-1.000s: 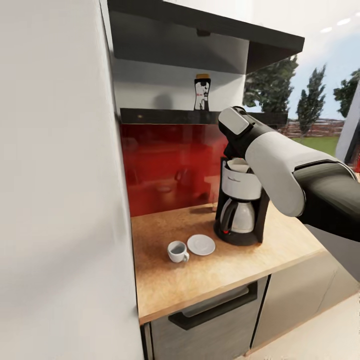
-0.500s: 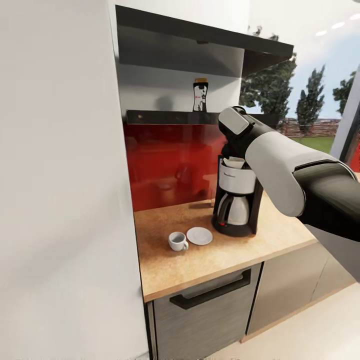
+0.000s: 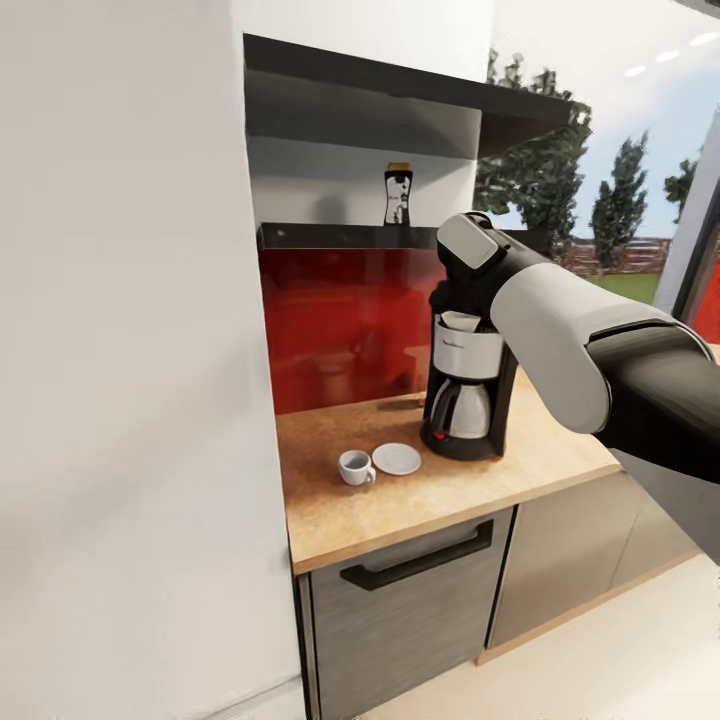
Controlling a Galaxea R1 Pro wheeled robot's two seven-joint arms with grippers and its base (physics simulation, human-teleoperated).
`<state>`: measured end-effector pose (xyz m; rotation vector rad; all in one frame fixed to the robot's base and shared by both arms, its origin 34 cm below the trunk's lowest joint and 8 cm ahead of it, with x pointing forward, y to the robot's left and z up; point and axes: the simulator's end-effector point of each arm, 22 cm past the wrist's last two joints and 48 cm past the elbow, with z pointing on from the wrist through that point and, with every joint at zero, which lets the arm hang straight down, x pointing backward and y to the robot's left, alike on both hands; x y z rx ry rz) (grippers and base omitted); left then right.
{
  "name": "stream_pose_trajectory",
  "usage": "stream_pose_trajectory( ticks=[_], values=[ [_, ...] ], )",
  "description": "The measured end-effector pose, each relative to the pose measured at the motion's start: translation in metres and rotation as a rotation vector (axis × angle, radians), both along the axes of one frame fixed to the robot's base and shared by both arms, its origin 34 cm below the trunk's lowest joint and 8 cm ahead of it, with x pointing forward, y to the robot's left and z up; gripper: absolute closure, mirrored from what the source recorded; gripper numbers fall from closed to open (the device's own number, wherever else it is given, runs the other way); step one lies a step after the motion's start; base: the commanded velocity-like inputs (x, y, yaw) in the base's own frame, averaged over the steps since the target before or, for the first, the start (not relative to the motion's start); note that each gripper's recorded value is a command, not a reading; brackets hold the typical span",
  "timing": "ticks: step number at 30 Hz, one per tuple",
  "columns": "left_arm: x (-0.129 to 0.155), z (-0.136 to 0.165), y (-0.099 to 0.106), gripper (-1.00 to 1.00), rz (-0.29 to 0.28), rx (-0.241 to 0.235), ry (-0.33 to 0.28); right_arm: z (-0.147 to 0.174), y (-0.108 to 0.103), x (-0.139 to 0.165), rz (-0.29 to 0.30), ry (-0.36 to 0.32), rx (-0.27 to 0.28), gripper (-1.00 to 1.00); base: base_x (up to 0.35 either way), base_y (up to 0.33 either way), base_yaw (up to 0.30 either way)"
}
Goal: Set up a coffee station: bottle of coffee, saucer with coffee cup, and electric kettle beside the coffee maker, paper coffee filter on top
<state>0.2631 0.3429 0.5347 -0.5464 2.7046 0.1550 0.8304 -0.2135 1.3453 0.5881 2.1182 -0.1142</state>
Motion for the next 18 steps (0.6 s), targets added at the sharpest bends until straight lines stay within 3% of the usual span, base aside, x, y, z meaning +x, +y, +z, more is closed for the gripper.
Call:
stream_pose_trajectory(
  ticks=[2, 4, 5, 7, 13, 15, 18],
  values=[
    [0.0, 0.0, 0.0, -1.0, 0.0, 0.0, 0.0, -0.002, 0.005, 0.001, 0.028, 0.006, 0.004, -1.0, -0.223, 0.0, 0.0],
    [0.0, 0.0, 0.0, -1.0, 0.0, 0.0, 0.0, -0.004, 0.024, 0.005, 0.119, 0.014, 0.027, -1.0, -0.256, 0.0, 0.0],
    [0.0, 0.0, 0.0, -1.0, 0.0, 0.0, 0.0, -0.008, 0.041, 0.008, 0.194, 0.013, 0.059, -1.0, -0.199, 0.0, 0.0],
    [0.0, 0.0, 0.0, -1.0, 0.0, 0.0, 0.0, -0.019, 0.056, 0.011, 0.254, 0.018, 0.09, -1.0, -0.115, 0.0, 0.0],
    [0.0, 0.0, 0.0, -1.0, 0.0, 0.0, 0.0, -0.048, 0.079, 0.017, 0.355, 0.028, 0.125, -1.0, -0.081, 0.0, 0.0],
    [0.0, 0.0, 0.0, -1.0, 0.0, 0.0, 0.0, -0.059, 0.097, 0.023, 0.45, 0.005, 0.1, -1.0, -0.223, 0.0, 0.0],
    [0.0, 0.0, 0.0, -1.0, 0.0, 0.0, 0.0, -0.068, 0.126, 0.025, 0.601, -0.041, 0.133, -1.0, -0.158, 0.0, 0.0]
  ],
)
